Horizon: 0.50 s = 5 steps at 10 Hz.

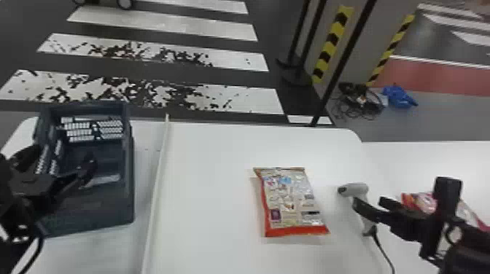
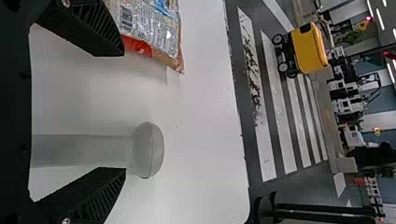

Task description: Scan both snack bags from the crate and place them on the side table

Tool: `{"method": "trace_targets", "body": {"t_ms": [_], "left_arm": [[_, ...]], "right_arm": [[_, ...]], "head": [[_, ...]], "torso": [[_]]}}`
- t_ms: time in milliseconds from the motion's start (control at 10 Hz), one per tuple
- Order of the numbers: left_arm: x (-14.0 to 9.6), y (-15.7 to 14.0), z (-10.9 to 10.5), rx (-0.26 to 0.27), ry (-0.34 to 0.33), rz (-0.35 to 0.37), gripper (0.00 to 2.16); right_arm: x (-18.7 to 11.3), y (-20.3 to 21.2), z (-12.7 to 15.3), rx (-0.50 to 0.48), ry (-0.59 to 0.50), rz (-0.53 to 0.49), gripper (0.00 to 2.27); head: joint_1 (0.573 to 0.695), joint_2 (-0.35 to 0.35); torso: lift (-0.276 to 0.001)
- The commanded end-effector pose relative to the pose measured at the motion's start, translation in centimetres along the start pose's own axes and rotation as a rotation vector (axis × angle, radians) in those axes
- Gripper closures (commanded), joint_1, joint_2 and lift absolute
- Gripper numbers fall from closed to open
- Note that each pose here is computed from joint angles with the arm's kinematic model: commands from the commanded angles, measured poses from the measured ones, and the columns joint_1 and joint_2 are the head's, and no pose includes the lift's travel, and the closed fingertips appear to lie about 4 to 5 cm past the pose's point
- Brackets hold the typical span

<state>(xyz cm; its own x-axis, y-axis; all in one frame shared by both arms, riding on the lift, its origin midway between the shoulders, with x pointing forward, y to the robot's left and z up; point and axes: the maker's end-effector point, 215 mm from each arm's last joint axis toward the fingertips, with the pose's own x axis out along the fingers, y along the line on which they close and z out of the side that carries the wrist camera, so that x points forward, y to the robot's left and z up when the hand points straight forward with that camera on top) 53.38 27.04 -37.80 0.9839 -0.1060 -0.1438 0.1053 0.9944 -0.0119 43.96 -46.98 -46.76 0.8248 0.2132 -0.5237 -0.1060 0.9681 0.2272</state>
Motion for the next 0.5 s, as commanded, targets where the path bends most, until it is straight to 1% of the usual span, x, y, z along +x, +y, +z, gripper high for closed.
{"method": "trace_targets", "body": {"t_ms": [0,200,400], "left_arm": [[0.0,0.1,-0.2,0.000,0.004,0.000,0.09],[0.0,0.1,-0.4,0.000,0.007,0.002,0.09],[0.1,0.1,-0.4,0.000,0.005,0.002,0.09]], "right_arm": [[0.7,-0.3,-0.9,0.011,0.027,-0.002,0.04],[2.0,-0.7,-1.9,0.014,0.078,0.002,0.06],[3.4,-1.2,-2.2,0.001,0.111,-0.003,0.09]], "head": [[0.695,-0.224],[0.695,-0.224],[0.695,-0.221]], "torso": [[-0.098],[-0.098],[-0.098]]}}
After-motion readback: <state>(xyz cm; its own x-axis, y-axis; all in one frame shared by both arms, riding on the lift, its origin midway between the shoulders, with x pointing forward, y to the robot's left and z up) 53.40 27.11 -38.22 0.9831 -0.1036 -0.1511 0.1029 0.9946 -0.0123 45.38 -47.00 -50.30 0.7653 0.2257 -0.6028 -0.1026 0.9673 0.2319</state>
